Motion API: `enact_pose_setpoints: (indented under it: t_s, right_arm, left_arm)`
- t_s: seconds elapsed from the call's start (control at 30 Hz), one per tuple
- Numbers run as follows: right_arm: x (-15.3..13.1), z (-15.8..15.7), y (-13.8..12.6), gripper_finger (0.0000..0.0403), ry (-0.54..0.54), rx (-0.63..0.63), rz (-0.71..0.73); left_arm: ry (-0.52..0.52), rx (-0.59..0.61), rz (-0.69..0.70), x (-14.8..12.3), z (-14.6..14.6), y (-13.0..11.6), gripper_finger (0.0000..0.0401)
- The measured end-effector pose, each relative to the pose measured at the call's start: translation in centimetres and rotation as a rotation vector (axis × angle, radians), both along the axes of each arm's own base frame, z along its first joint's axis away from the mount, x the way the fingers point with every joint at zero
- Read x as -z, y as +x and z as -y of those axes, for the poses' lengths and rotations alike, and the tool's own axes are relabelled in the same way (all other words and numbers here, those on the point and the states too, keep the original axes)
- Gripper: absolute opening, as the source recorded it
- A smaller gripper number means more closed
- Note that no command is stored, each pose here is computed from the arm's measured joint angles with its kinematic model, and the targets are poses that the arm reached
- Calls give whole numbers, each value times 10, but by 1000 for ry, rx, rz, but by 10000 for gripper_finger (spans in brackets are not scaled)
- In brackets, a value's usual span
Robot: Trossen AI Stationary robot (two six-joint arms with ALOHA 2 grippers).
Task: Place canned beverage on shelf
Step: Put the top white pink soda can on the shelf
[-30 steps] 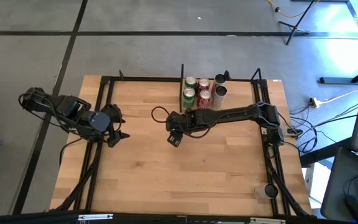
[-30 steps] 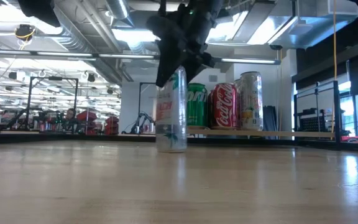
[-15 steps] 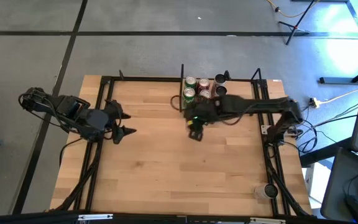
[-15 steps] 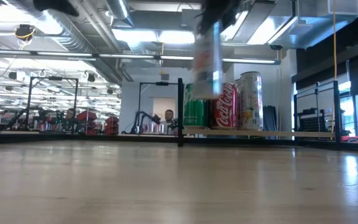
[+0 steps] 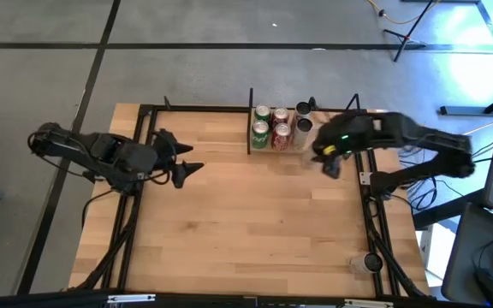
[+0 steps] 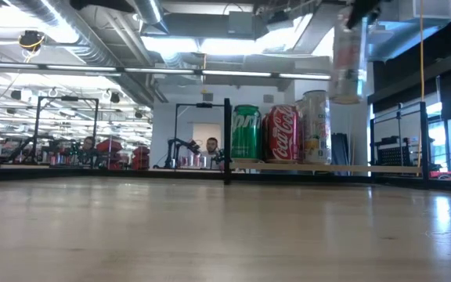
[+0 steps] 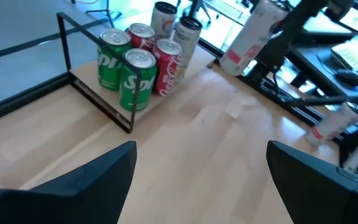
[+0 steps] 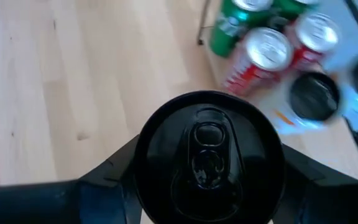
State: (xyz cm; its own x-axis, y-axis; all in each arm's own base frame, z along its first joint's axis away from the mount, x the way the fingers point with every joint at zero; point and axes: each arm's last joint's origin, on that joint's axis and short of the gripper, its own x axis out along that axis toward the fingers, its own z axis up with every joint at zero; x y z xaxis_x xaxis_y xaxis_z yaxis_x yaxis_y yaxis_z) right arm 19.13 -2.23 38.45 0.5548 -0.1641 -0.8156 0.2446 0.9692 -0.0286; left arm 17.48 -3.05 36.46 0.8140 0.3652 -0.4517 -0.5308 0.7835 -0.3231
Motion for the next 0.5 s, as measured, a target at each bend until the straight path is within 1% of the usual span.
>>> enact_pose_setpoints:
  t_s: [0.1, 0.2, 0.27, 0.3, 0.37, 0.5]
  right_arm:
    - [0, 9, -26, 223, -14, 46, 28]
    - [5, 21, -41, 223, -47, 108, 25]
    - [10, 31, -45, 223, -73, 139, -1]
    - [13, 36, -47, 223, -81, 151, -18]
    - [20, 47, -48, 223, -86, 175, -47]
    - [33, 71, -43, 223, -64, 172, -64]
  left_arm:
    - [3, -28, -13, 3, -3, 8, 346]
    - [-4, -41, -18, 6, -6, 16, 346]
    - [-14, -47, -20, 8, -8, 21, 346]
    - [-42, -41, -18, 8, -9, 23, 346]
    - [-109, 3, -27, 10, -11, 26, 346]
    - [-173, 75, -52, 12, -16, 29, 346]
